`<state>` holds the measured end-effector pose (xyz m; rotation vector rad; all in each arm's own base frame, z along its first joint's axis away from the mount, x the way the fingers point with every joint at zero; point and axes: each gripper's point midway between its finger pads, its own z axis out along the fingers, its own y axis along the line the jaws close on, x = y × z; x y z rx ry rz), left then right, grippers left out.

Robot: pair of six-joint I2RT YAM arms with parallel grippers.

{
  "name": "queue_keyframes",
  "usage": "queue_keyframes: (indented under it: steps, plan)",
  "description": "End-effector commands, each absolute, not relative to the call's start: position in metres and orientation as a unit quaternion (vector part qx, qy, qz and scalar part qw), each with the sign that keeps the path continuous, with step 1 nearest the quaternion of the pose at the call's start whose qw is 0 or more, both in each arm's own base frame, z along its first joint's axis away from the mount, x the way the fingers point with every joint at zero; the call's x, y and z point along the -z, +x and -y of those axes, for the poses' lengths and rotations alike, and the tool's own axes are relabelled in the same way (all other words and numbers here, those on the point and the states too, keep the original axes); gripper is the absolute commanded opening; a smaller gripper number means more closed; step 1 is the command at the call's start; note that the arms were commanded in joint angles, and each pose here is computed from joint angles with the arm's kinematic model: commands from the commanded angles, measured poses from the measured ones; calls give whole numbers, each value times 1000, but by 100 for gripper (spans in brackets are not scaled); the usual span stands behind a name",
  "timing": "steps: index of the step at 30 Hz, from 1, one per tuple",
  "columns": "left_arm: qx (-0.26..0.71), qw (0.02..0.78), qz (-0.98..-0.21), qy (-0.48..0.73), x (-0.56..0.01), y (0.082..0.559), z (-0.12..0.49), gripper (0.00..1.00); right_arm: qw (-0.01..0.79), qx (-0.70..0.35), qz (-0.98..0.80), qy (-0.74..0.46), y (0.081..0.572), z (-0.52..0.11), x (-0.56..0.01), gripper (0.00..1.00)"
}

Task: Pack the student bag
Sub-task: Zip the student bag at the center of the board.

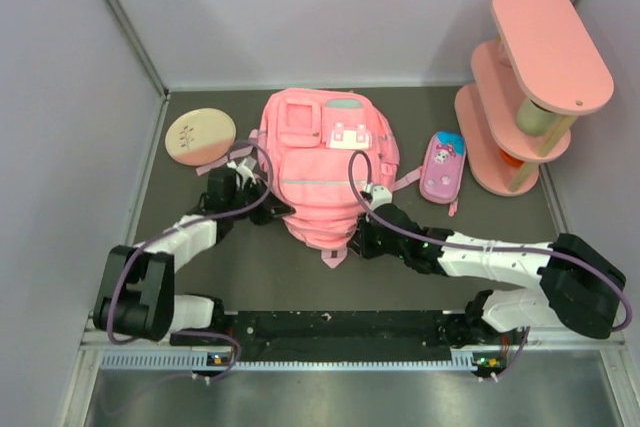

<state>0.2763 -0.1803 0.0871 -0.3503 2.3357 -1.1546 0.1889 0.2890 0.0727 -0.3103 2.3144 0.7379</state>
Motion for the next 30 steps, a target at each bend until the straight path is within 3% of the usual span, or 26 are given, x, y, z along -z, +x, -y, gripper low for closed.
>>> queue_keyframes:
  steps: [1,5,11,13,14,17,18,25,30]
  plan:
    - [490,263,-830,50,-122,278,179,0,347,-232,-901,-117,200,-277,-68,0]
    - [510,254,-821,46,-126,284,167,0,350,-207,-908,-105,209,-269,-64,0]
    - [459,270,-845,-40,-117,299,129,0,353,-189,-913,-77,222,-253,-62,0]
    - [451,275,-847,-60,-117,302,125,10,354,-196,-910,-89,222,-257,-65,0]
    - [456,278,-843,-65,-119,303,126,31,356,-204,-907,-91,223,-260,-67,0]
    - [459,286,-836,-88,-120,301,126,50,353,-229,-901,-103,220,-270,-71,0]
    - [455,294,-835,-94,-121,297,124,62,351,-234,-900,-104,219,-272,-70,0]
    - [444,327,-822,-141,-141,277,131,81,340,-268,-894,-118,210,-282,-69,0]
    - [457,316,-819,-141,-141,242,173,82,328,-306,-879,-162,177,-313,-76,0]
